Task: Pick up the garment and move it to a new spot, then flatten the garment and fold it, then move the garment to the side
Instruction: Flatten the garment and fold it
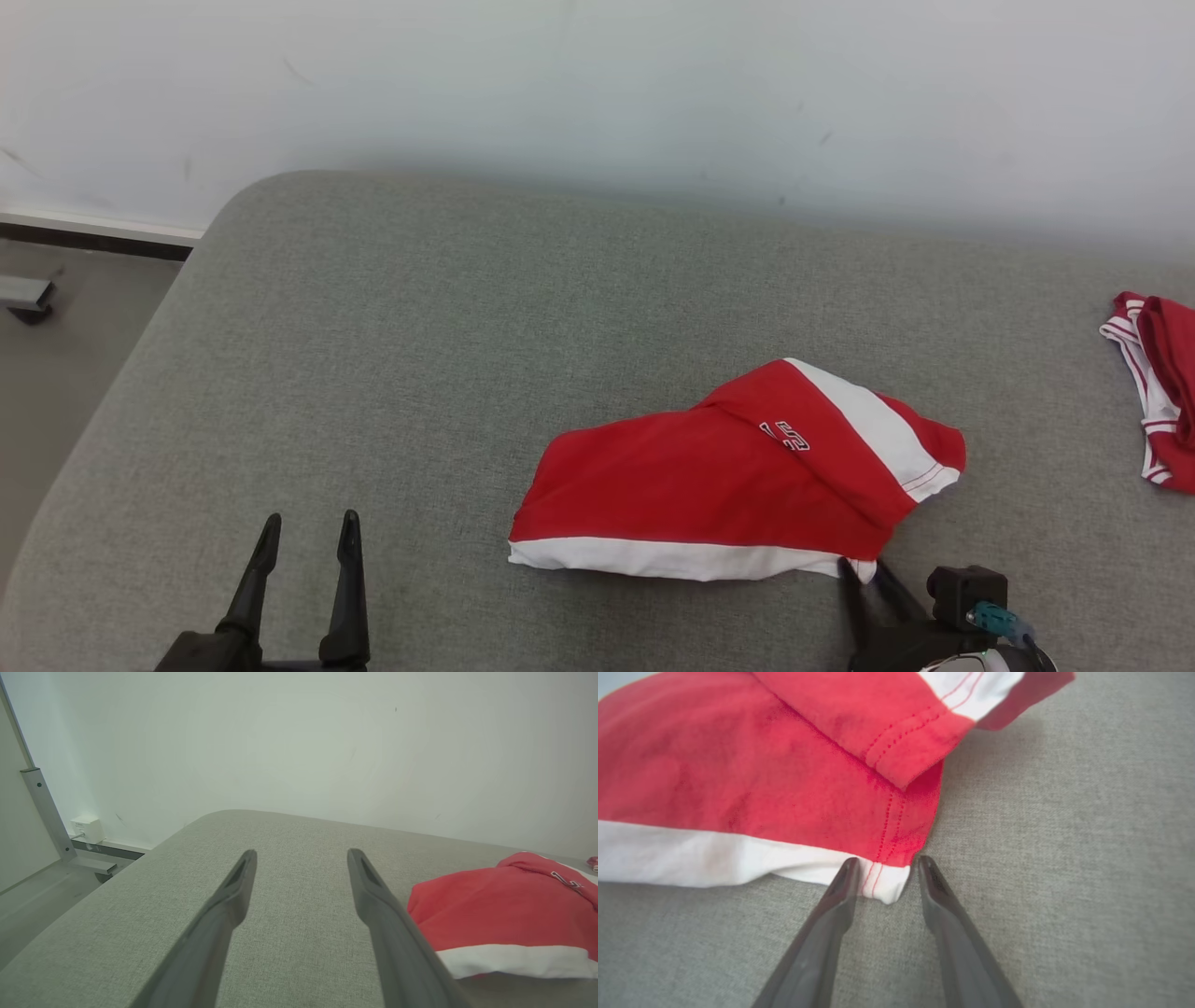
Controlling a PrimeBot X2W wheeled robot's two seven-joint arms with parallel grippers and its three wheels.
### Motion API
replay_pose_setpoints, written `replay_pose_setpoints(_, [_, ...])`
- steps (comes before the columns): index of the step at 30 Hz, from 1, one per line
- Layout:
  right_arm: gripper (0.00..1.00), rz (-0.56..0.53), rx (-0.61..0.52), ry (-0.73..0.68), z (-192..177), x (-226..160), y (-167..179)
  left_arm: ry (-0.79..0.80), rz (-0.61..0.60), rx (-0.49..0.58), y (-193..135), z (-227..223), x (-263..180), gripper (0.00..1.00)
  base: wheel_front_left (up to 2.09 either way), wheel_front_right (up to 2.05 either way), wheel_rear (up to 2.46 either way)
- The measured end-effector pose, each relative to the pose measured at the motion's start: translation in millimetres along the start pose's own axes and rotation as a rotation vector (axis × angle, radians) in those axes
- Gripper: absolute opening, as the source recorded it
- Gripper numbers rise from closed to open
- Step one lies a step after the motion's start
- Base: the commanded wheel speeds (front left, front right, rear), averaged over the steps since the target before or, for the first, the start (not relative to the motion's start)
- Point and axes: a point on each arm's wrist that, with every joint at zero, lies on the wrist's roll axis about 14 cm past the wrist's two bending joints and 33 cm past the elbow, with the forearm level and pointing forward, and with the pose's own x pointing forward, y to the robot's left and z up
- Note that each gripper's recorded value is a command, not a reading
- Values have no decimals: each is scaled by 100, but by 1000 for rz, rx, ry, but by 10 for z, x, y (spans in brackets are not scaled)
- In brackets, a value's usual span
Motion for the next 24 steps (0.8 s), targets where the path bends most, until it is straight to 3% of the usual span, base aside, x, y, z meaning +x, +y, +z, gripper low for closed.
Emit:
replay_pose_setpoints(1, [0, -4, 7, 3, -3, 8, -9, 1, 2, 0, 6, -4, 1, 100, 0, 0, 0])
replay_pose_setpoints(9, [0, -32, 35, -35, 74, -78, -116, 22, -19, -1, -58, -78, 20, 100, 0, 0, 0])
replay_pose_setpoints(24, [0, -186, 50, -135, 39, -872, -683, 58, -137, -30, -452, -219, 143, 100, 0, 0, 0])
